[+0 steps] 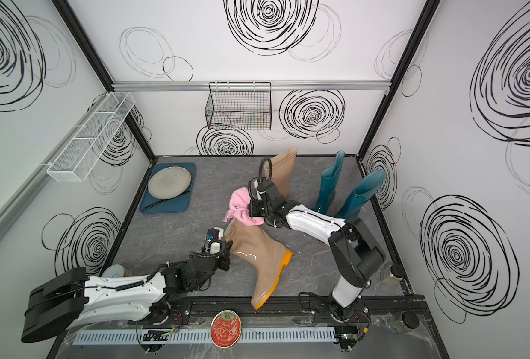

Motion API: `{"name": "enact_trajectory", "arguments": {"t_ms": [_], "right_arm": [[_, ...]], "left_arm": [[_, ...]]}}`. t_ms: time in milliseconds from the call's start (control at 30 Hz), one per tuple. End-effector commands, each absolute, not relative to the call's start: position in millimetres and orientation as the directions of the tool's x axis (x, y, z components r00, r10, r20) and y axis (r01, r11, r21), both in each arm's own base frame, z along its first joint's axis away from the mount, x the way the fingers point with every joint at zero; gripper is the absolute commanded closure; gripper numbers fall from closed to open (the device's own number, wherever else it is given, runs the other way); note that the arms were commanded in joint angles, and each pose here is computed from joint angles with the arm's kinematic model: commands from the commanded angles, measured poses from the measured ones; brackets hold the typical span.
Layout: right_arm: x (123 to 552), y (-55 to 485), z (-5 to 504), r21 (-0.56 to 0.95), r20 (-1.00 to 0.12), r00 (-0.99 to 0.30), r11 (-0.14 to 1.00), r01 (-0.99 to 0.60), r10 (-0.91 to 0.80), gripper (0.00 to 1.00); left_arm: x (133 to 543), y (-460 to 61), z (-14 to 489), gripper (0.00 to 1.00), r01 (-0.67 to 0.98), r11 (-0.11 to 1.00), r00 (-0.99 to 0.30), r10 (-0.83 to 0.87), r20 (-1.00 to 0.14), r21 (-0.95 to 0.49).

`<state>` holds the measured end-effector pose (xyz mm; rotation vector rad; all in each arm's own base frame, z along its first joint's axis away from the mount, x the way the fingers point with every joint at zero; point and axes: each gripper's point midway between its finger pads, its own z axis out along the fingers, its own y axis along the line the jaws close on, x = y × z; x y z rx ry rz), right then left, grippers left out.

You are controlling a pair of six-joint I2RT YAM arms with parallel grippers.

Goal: Wipe the rubber boots with a cloth
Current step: Wipe the dirt off the rubber boot.

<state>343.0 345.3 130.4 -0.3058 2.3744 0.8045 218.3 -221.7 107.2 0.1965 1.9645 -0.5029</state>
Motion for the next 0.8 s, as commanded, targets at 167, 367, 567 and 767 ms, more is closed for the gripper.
{"name": "enact_trajectory", "arguments": {"t_ms": [167,367,567,767], "right_arm": [[306,302,101,0.41,-0.607,-0.794,0.842,-0.35,-0.035,1.0],[250,235,82,0.398,-0.55,-0.835,0.876,-0.271,-0.009,1.0],[236,246,82,0.49,-0.573,-0.819,0.804,-0.337,0.006,1.0],[278,333,119,0.472,-0.594,-0.797,0.754,-0.458,-0.112,1.0]], "left_arm": [[223,-217,135,1.0,0.328,0.893,-0.369,-0.178,-0.912,-0.307],[222,-210,130,1.0,0.315,0.907,-0.371,-0.154,-0.916,-0.281],[222,-209,132,1.0,0.314,0.907,-0.362,-0.161,-0.918,-0.282],[223,-217,135,1.0,0.321,0.904,-0.365,-0.157,-0.918,-0.282]]}}
